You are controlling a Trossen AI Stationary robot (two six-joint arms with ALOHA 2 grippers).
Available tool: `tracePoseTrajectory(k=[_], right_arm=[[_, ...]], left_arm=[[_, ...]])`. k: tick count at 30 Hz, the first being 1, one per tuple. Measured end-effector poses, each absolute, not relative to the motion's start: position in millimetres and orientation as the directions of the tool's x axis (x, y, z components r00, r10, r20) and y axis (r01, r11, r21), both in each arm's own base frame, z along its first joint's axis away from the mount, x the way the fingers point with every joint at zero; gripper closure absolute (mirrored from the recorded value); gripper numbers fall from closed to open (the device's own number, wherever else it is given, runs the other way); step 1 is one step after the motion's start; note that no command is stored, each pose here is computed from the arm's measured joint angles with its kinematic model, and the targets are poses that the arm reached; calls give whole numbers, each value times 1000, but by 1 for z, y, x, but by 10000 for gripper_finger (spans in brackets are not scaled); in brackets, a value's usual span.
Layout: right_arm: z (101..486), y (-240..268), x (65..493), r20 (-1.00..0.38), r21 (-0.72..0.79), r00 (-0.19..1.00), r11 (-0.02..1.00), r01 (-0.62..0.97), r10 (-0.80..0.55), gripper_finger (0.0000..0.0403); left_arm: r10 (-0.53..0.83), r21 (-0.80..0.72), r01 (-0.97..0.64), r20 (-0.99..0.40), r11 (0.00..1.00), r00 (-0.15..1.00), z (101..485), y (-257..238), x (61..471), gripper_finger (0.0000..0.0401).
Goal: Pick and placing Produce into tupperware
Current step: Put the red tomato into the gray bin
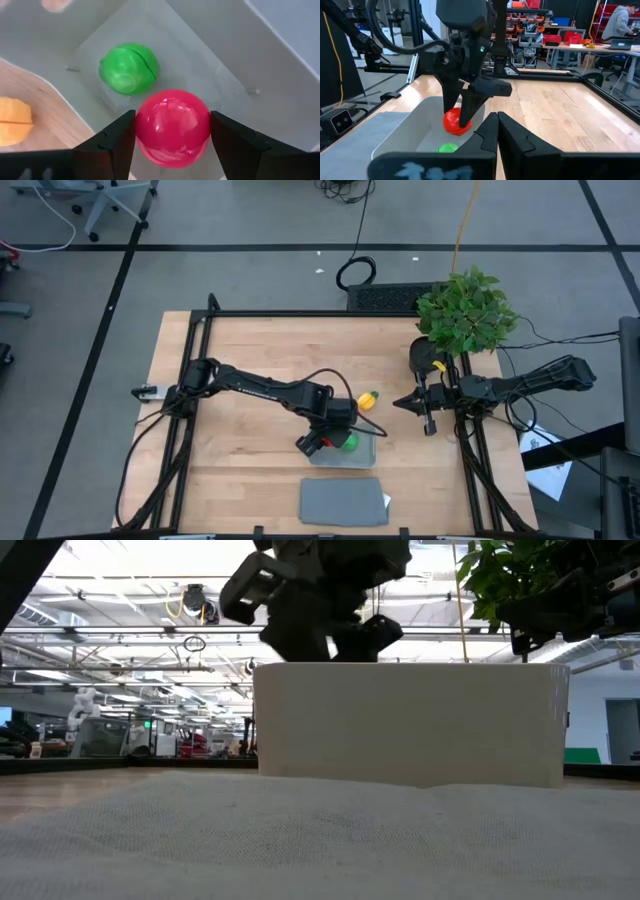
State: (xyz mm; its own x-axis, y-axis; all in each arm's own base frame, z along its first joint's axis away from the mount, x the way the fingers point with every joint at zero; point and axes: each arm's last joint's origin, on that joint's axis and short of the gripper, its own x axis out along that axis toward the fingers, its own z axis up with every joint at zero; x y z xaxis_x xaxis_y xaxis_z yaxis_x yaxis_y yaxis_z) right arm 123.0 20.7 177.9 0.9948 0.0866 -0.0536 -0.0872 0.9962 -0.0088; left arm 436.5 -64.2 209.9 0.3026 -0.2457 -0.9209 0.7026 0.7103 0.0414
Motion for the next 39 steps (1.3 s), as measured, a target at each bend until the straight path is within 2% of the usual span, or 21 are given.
tracePoseTrajectory(k=[23, 39], right_arm=[[178, 21, 123, -55, -9, 995, 996, -87, 86, 403], [178, 21, 123, -56, 0, 995, 996, -86, 86, 403]], left_arm=[[-307, 24, 713, -892, 701, 332, 210, -65, 440, 174], [-294, 12, 681, -897, 732, 331, 188, -55, 437, 174]])
